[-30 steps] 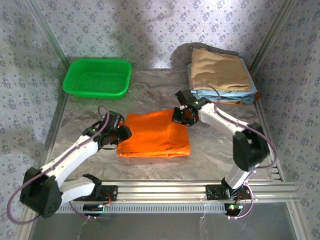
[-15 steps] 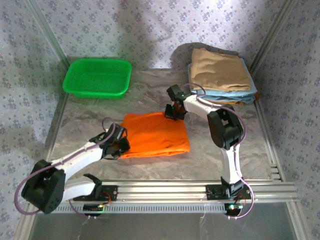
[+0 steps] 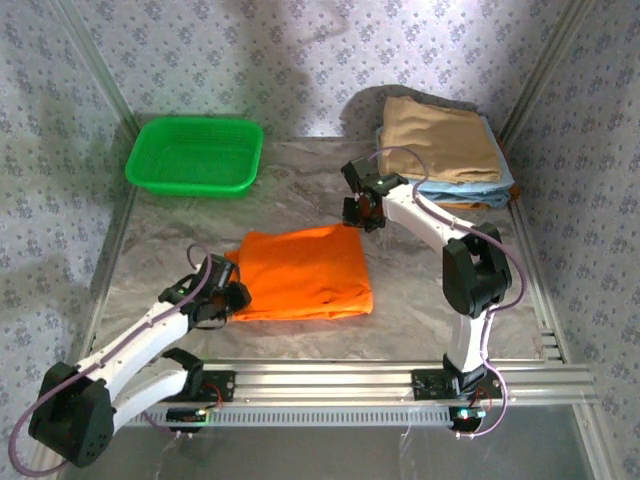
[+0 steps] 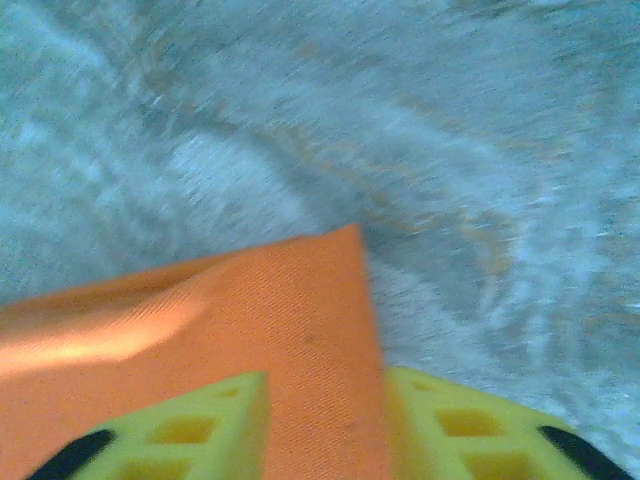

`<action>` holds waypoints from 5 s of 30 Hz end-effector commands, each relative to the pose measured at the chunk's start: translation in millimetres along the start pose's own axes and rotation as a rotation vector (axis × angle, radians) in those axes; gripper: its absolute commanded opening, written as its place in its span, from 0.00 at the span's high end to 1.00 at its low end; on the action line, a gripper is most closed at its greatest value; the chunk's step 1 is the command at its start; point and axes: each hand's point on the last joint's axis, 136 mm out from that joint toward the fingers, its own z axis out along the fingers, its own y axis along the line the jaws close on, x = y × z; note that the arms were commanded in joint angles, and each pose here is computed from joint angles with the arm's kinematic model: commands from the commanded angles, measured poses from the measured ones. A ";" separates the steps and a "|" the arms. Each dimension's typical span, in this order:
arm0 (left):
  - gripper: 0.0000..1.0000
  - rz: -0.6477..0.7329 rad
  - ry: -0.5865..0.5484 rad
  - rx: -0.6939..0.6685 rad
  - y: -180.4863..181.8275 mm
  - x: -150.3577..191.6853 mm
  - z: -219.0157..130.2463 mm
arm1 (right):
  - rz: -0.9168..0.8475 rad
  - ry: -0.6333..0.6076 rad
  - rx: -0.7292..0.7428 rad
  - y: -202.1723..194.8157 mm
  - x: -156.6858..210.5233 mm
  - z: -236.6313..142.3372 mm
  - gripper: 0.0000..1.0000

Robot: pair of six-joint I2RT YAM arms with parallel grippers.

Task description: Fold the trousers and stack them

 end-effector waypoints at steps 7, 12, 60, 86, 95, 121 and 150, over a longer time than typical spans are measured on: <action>0.63 -0.007 -0.017 0.023 -5.9 -6.4 -9.3 | 0.137 -0.046 0.457 -93.3 -49.9 35.8 0.21; 0.63 0.003 -0.023 0.052 -19.1 -15.2 -9.4 | 0.191 -0.064 0.496 -95.4 -79.8 65.4 0.04; 0.75 -0.010 -0.048 0.142 -37.2 -55.0 -20.7 | 0.068 0.252 0.264 -59.7 12.8 130.5 1.00; 0.22 -0.038 -0.005 -0.082 17.0 -37.3 -17.4 | -0.038 0.219 0.097 38.5 80.4 52.4 0.63; 0.16 -0.043 0.032 -0.248 44.2 -34.2 -0.1 | -0.080 0.195 -0.074 42.6 95.6 -11.0 0.38; 0.40 -0.173 0.144 -0.210 64.4 4.5 33.8 | 0.002 0.420 -0.447 26.8 214.6 3.3 0.58; 0.29 -0.180 0.096 -0.193 64.6 5.7 -0.6 | -0.023 0.299 -0.337 1.9 182.3 -13.6 1.00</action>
